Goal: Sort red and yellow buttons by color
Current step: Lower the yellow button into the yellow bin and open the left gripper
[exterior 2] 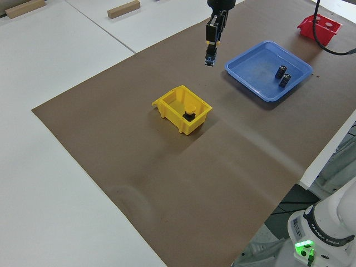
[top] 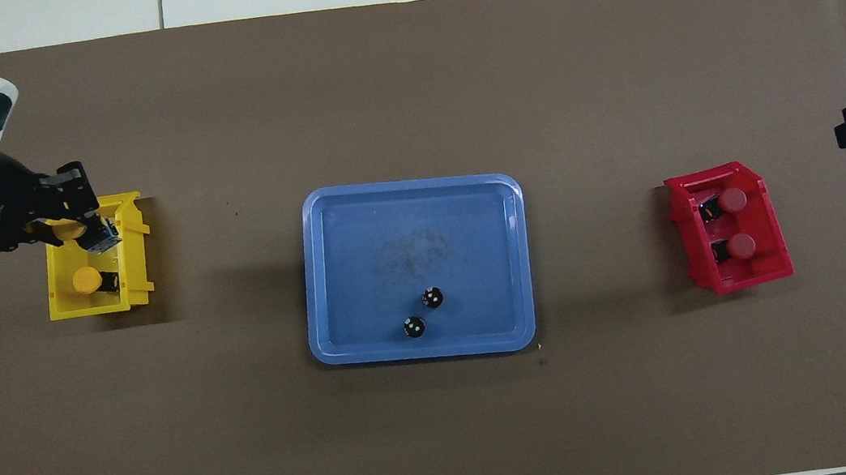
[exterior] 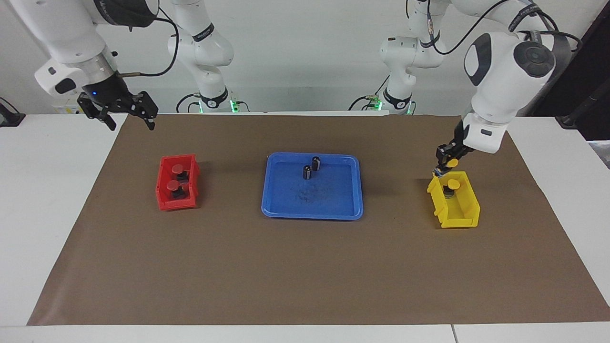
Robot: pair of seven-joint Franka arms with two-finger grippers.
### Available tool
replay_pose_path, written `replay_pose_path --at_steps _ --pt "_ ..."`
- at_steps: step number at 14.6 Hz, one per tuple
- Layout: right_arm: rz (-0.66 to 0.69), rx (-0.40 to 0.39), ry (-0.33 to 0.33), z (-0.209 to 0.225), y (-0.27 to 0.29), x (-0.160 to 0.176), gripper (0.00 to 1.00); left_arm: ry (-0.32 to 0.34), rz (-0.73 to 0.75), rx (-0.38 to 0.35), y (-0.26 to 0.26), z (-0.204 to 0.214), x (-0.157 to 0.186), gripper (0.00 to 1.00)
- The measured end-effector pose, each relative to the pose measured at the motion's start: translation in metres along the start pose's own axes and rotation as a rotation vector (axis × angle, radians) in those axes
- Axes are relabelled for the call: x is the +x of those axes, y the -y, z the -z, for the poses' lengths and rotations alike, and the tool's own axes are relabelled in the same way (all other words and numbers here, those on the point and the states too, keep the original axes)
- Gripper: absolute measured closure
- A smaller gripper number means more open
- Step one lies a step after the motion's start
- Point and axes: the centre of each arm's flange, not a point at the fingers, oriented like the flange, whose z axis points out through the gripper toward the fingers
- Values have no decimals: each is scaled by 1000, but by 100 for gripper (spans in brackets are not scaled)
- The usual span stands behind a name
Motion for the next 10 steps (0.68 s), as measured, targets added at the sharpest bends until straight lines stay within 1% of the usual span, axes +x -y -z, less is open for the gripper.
replay_pose_path --at_steps 2,4,6,8,10 --pt "-2 -9 17 -7 -3 5 0 -18 -25 -12 35 -6 16 59" --pt "-1 -6 47 -19 -3 10 0 -42 -32 -20 55 -26 26 59" --pt "-11 -7 79 -23 -7 8 0 -59 -42 -24 57 -56 30 59" --pt "-35 -7 86 -23 -19 4 0 -73 -59 -27 55 -78 30 59" --pt "-47 -7 85 -22 -25 3 0 -86 -67 -30 58 -88 31 59"
